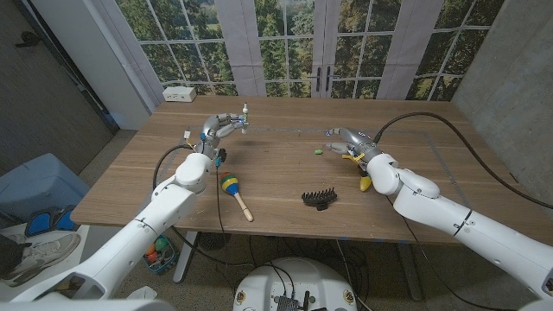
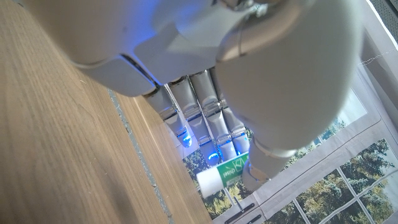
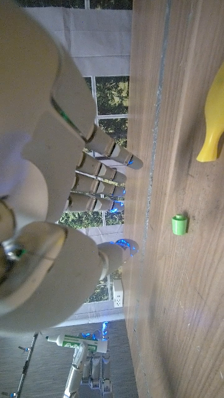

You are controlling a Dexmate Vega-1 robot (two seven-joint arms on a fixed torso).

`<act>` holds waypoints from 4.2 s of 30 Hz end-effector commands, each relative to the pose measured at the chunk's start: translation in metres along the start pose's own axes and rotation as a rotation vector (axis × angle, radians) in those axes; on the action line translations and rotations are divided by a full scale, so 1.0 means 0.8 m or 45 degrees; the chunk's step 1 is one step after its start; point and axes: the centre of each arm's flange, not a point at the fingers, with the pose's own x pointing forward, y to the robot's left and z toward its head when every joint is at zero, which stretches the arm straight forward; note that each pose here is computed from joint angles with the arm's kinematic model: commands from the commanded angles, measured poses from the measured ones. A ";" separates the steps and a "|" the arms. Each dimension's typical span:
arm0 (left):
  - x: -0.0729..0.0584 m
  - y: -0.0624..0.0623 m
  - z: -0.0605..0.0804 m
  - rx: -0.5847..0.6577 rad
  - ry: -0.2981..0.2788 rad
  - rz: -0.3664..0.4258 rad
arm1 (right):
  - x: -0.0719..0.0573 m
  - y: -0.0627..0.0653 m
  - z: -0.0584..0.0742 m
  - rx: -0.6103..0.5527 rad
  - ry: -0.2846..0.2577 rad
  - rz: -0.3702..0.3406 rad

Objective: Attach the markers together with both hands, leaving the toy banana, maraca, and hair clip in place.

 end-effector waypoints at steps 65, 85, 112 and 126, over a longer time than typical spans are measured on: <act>0.000 0.012 -0.007 -0.110 0.048 -0.015 | 0.061 0.057 -0.010 -0.145 0.028 0.125; 0.005 0.012 -0.007 -0.106 0.050 -0.012 | 0.066 0.067 -0.016 -0.177 -0.003 0.079; 0.010 0.006 -0.005 -0.074 0.038 -0.019 | 0.051 0.038 -0.011 -0.195 -0.128 -0.172; 0.014 0.003 -0.004 -0.050 0.029 -0.017 | 0.044 0.017 -0.005 -0.239 -0.176 -0.279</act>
